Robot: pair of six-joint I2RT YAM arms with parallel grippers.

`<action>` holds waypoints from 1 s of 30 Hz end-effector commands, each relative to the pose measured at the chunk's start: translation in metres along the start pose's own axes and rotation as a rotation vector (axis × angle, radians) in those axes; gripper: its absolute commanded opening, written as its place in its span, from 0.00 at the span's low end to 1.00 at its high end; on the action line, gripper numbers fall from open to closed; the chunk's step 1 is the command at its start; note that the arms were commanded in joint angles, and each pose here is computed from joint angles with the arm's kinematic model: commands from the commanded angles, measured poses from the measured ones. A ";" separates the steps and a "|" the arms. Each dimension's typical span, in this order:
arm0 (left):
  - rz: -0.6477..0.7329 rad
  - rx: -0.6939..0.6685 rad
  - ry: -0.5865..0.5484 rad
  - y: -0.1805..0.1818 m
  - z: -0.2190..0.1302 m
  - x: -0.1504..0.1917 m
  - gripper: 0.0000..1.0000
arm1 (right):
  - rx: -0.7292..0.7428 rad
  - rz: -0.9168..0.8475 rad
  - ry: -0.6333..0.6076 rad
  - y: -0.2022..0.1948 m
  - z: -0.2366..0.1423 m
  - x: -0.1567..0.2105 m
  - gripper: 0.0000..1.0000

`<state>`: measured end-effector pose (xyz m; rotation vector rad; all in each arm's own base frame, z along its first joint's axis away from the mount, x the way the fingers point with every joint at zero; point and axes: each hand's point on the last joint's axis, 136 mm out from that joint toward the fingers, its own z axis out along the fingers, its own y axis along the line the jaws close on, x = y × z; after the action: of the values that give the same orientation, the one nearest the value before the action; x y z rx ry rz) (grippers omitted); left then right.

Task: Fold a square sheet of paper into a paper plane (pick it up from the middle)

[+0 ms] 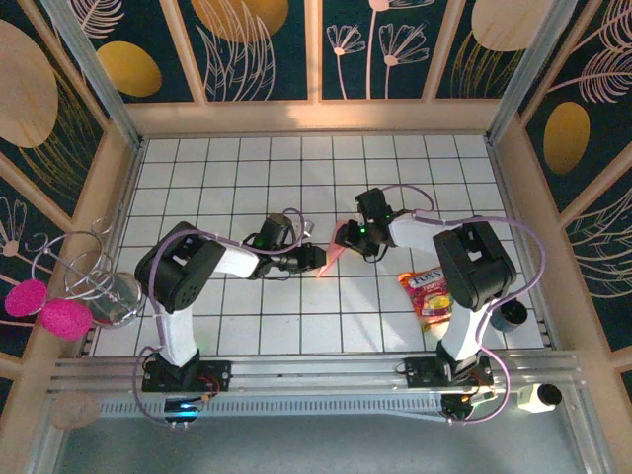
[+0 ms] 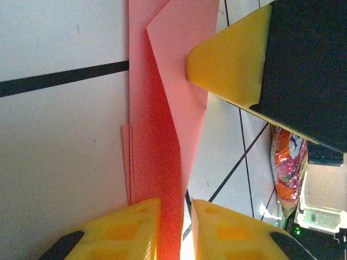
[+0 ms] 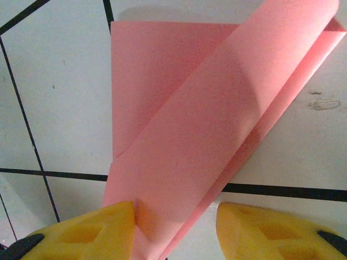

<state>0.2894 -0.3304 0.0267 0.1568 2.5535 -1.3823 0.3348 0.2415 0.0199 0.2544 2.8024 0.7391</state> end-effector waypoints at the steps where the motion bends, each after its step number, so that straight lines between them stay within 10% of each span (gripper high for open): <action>1: -0.017 -0.078 0.027 0.020 -0.004 0.011 0.22 | 0.110 -0.001 0.025 -0.033 0.033 0.013 0.47; 19: -0.067 -0.183 0.053 0.047 0.001 0.019 0.13 | -0.138 -0.076 -0.193 0.028 -0.054 -0.028 0.57; 30: -0.078 -0.188 0.069 0.051 0.003 0.022 0.13 | -0.347 -0.157 -0.089 0.065 -0.042 -0.002 0.31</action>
<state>0.2914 -0.3278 0.0204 0.1623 2.5904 -1.3229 0.3350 0.2595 0.0881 0.0713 2.5312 1.0350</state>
